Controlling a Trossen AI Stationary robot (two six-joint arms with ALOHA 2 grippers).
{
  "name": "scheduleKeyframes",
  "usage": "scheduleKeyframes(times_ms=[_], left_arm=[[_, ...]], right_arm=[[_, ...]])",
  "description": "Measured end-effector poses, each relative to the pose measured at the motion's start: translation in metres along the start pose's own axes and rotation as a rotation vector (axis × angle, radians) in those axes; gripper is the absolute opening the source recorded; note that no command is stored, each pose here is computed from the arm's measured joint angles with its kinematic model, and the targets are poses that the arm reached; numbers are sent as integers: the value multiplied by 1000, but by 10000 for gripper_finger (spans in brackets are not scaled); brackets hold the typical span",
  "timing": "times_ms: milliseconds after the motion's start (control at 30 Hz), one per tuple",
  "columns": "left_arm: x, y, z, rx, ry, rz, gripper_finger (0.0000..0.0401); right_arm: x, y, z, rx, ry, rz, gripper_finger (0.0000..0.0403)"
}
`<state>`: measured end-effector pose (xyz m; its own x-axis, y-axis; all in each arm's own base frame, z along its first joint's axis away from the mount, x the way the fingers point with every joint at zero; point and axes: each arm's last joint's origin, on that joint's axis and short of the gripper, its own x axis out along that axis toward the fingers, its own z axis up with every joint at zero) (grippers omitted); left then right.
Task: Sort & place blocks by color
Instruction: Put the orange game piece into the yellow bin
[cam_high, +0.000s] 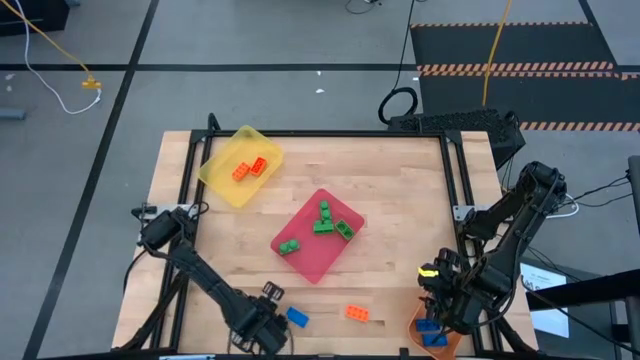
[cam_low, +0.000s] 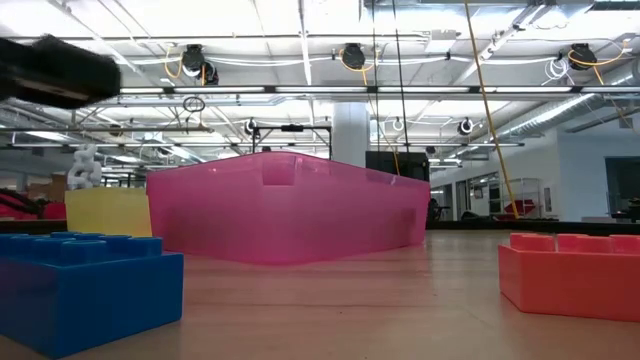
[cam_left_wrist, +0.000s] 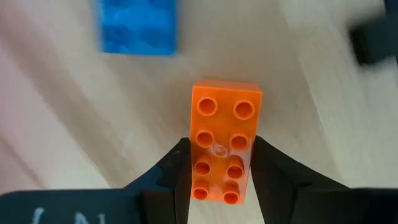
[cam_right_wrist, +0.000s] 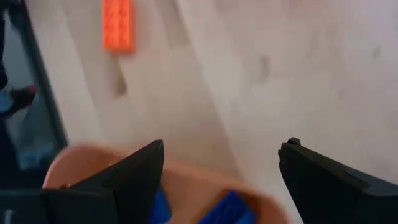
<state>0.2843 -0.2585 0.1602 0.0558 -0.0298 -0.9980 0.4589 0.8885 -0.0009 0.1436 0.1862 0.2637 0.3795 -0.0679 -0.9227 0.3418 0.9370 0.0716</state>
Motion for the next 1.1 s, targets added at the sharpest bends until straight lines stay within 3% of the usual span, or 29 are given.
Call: scheduleKeyframes(times_ms=[133,300,433,633,867,1100], left_arm=[[-27,17,11,-166,-80,-32,130],[-75,40,7,-300,-249,53,130],[-120,62,-17,-439,-330,170,130],[-170,109,-77,-692,-261,399,130],[-193,179,-119,-987,-197,439,130],[-193,253,-150,-1098,-121,450,130]], right_arm=[[2,-3,9,-20,-90,-38,299],[5,-5,27,-67,-219,-61,299],[-2,-5,46,-105,-414,-50,299],[-14,-9,77,-148,-661,-100,299],[-7,-27,104,-97,-692,-185,299],[21,-39,102,-141,-638,-225,299]])
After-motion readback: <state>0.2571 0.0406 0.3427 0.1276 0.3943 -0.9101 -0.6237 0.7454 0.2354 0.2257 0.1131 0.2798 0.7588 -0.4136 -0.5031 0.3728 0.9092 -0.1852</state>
